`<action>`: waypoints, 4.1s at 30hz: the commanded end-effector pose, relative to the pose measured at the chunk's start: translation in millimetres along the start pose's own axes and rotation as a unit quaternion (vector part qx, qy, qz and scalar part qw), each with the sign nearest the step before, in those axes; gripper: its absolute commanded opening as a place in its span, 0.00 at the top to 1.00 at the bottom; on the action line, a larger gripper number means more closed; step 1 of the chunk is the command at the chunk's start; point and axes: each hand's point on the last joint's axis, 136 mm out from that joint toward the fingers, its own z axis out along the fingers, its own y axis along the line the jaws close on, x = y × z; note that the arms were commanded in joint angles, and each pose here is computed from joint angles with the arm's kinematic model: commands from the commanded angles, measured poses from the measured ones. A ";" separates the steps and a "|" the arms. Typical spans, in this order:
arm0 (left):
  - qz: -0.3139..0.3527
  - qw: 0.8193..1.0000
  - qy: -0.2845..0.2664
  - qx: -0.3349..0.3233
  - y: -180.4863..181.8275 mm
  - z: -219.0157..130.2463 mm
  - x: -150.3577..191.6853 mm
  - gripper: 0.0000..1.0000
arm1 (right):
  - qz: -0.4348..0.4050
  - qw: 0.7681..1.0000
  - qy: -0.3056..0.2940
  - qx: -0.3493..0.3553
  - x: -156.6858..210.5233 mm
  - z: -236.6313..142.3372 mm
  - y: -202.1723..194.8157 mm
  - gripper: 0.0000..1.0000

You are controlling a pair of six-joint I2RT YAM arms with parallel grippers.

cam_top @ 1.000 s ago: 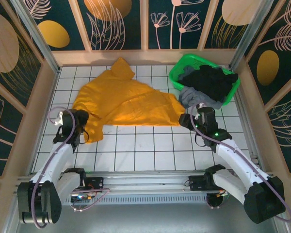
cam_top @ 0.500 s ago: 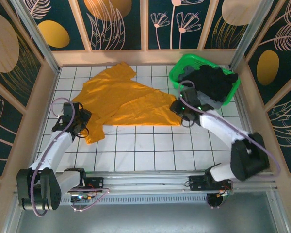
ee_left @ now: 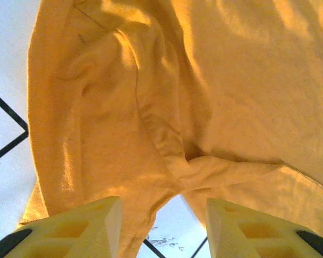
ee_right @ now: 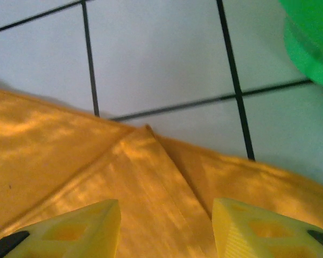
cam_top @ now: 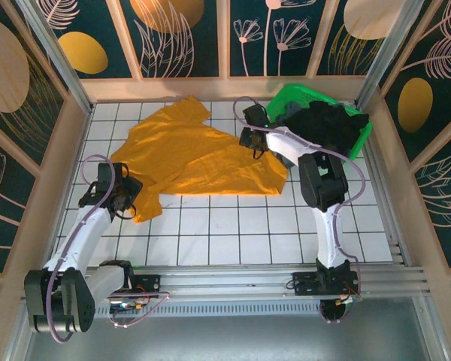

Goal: Fold and stack the t-shirts

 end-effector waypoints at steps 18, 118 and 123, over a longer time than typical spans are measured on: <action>0.022 0.999 0.019 0.013 -0.7 -14.6 8.7 0.56 | -0.067 0.997 0.037 -0.013 -2.2 58.9 22.9 0.53; 0.129 0.975 -0.022 -0.182 64.6 79.9 -49.4 1.00 | 0.134 0.980 0.106 0.101 213.6 -179.9 -163.3 1.00; 0.122 0.972 -0.062 -0.192 58.7 60.1 -66.5 1.00 | 0.121 0.985 0.105 0.069 205.7 -178.3 -146.0 1.00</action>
